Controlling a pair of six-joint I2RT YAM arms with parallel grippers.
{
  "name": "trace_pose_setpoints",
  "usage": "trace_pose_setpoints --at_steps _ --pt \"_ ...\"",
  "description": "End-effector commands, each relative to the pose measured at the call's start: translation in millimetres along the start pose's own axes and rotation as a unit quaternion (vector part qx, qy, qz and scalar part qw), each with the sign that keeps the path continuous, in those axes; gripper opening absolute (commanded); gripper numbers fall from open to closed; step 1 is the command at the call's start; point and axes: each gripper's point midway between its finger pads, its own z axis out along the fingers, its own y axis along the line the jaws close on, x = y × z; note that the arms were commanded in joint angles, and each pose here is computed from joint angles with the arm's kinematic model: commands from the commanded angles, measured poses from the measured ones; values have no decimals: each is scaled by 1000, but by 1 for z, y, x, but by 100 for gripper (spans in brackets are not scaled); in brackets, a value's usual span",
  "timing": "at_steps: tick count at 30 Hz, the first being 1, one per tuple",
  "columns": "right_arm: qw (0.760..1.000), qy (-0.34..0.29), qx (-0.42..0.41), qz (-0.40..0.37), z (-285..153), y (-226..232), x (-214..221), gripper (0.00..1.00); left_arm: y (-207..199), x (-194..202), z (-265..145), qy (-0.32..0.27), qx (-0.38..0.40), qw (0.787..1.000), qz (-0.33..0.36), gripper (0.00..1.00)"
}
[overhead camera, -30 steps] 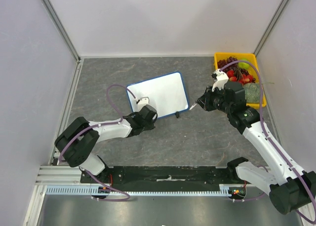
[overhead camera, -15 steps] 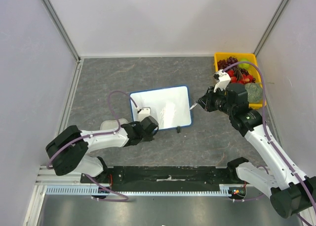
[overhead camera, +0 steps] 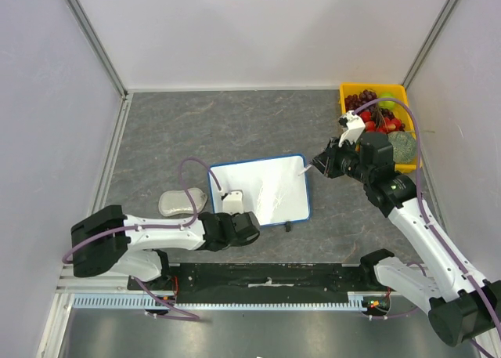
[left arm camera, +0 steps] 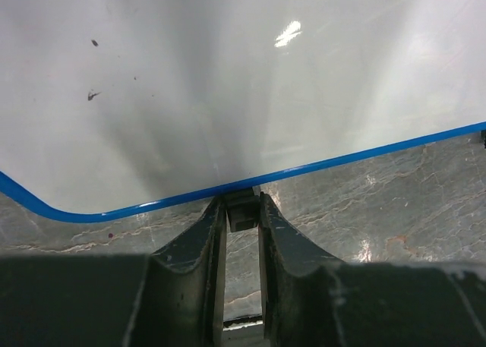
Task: Write a sentence on the whiteboard
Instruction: Adjust the whiteboard stand at the center of the board, then write a sentence on the whiteboard.
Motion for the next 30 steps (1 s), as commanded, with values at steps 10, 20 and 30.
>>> trace_pose_setpoints --at_steps 10,20,30 --pt "1000 -15 -23 -1 -5 10 -8 0 26 55 -15 91 -52 994 18 60" --pt "997 -22 -68 -4 -18 29 -10 0 -1 42 -48 72 22 996 51 72" --pt "992 -12 -125 -8 -44 42 35 0 -23 17 -87 38 121 990 54 71"
